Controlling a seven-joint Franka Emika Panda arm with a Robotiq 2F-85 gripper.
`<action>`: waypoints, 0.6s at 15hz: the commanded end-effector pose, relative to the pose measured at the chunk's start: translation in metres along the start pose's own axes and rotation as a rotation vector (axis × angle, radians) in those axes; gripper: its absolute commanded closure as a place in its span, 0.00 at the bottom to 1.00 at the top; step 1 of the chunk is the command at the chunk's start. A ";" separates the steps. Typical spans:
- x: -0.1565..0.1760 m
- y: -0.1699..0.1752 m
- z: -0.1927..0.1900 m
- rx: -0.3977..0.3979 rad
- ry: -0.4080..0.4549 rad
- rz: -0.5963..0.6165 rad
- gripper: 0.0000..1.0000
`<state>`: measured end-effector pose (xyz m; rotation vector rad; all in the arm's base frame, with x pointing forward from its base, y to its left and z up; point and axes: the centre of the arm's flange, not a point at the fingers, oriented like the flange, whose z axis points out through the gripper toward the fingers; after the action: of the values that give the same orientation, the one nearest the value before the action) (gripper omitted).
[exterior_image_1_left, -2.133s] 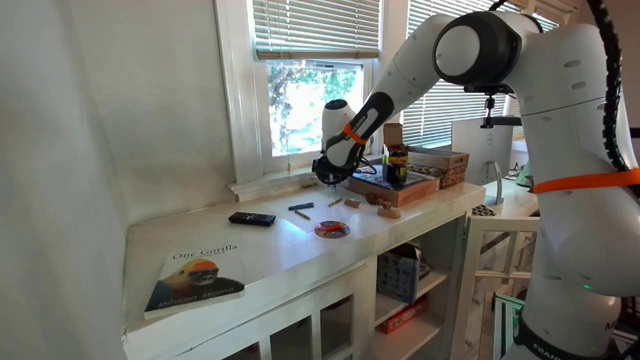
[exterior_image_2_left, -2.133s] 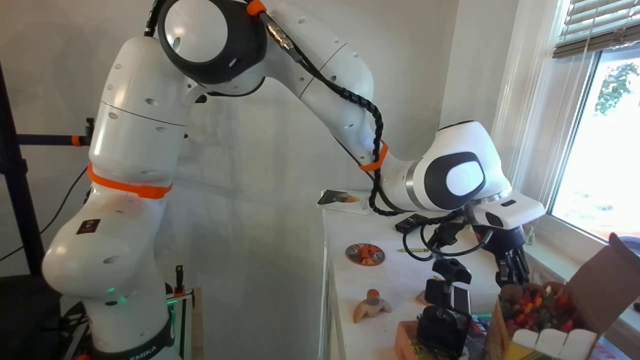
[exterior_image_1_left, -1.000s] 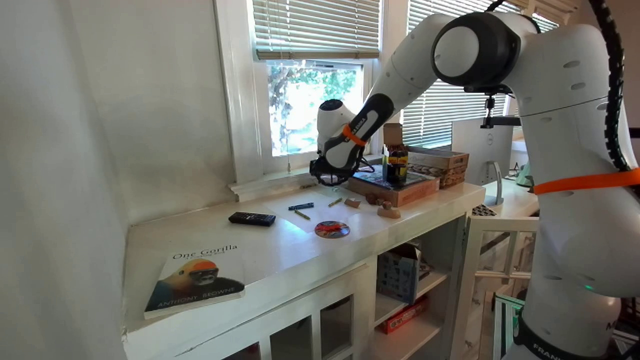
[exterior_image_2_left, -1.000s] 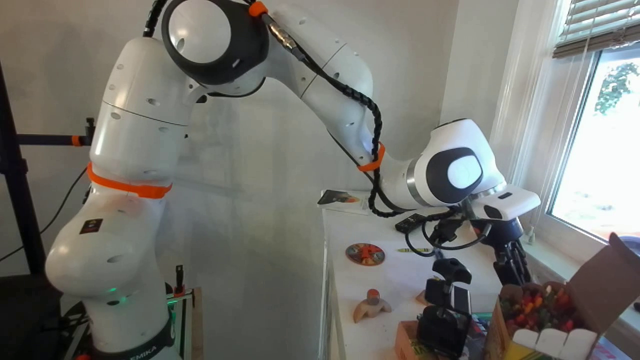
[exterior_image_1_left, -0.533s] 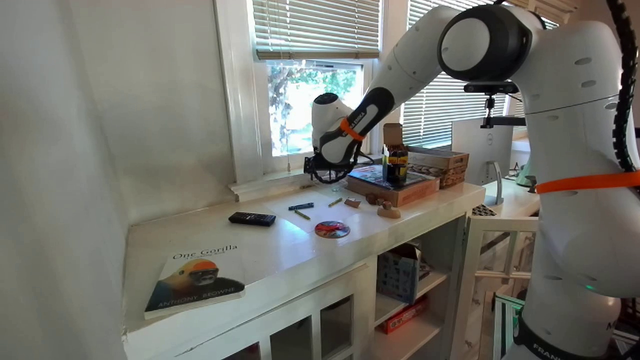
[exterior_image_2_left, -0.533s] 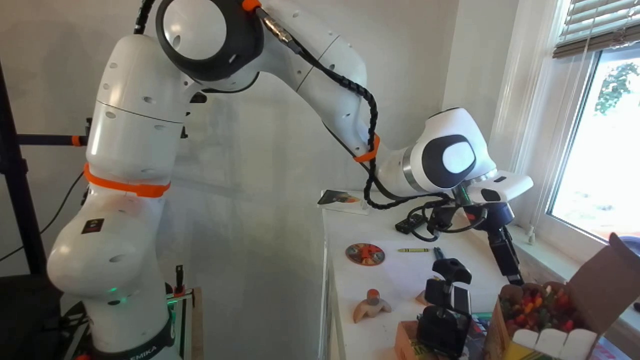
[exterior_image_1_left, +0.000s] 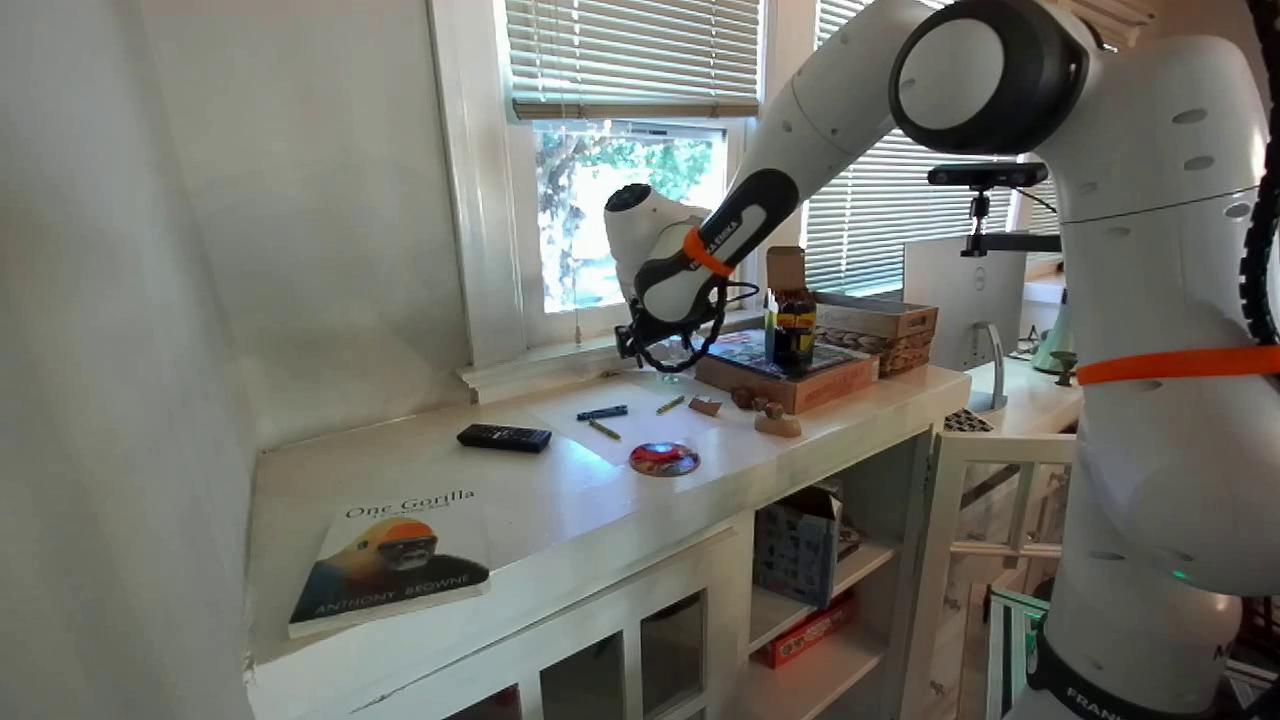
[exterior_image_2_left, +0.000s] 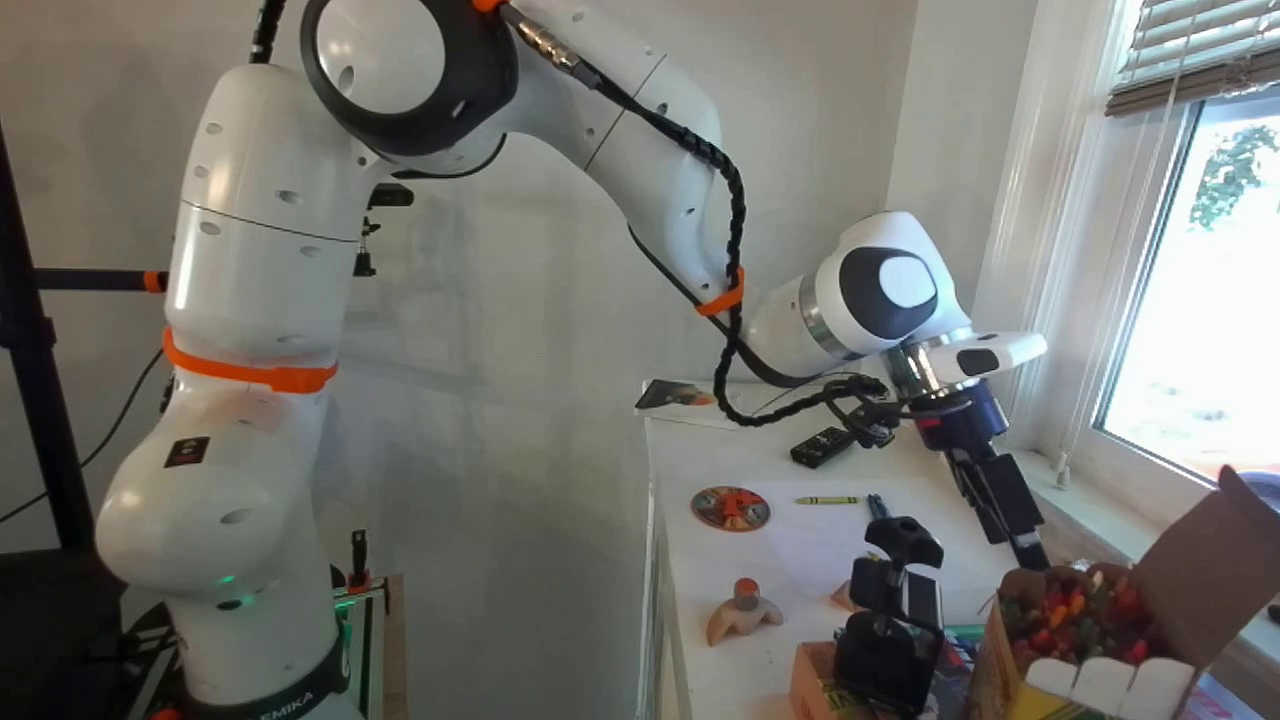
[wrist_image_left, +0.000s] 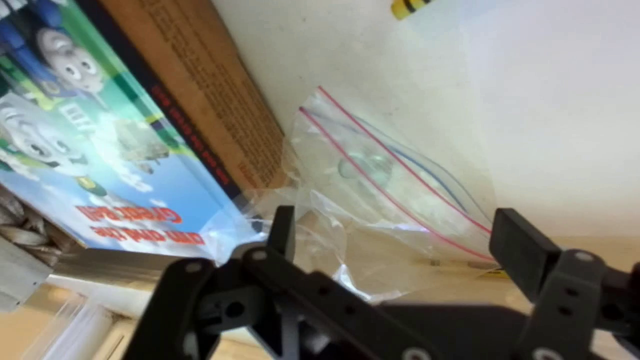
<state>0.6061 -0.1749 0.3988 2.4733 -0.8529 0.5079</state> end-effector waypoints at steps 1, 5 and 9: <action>-0.002 -0.004 -0.014 -0.074 0.012 -0.141 0.00; -0.006 -0.009 -0.009 -0.121 0.023 -0.241 0.00; -0.012 -0.008 0.004 -0.135 0.030 -0.308 0.00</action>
<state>0.6070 -0.1609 0.3990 2.4170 -0.5396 0.3976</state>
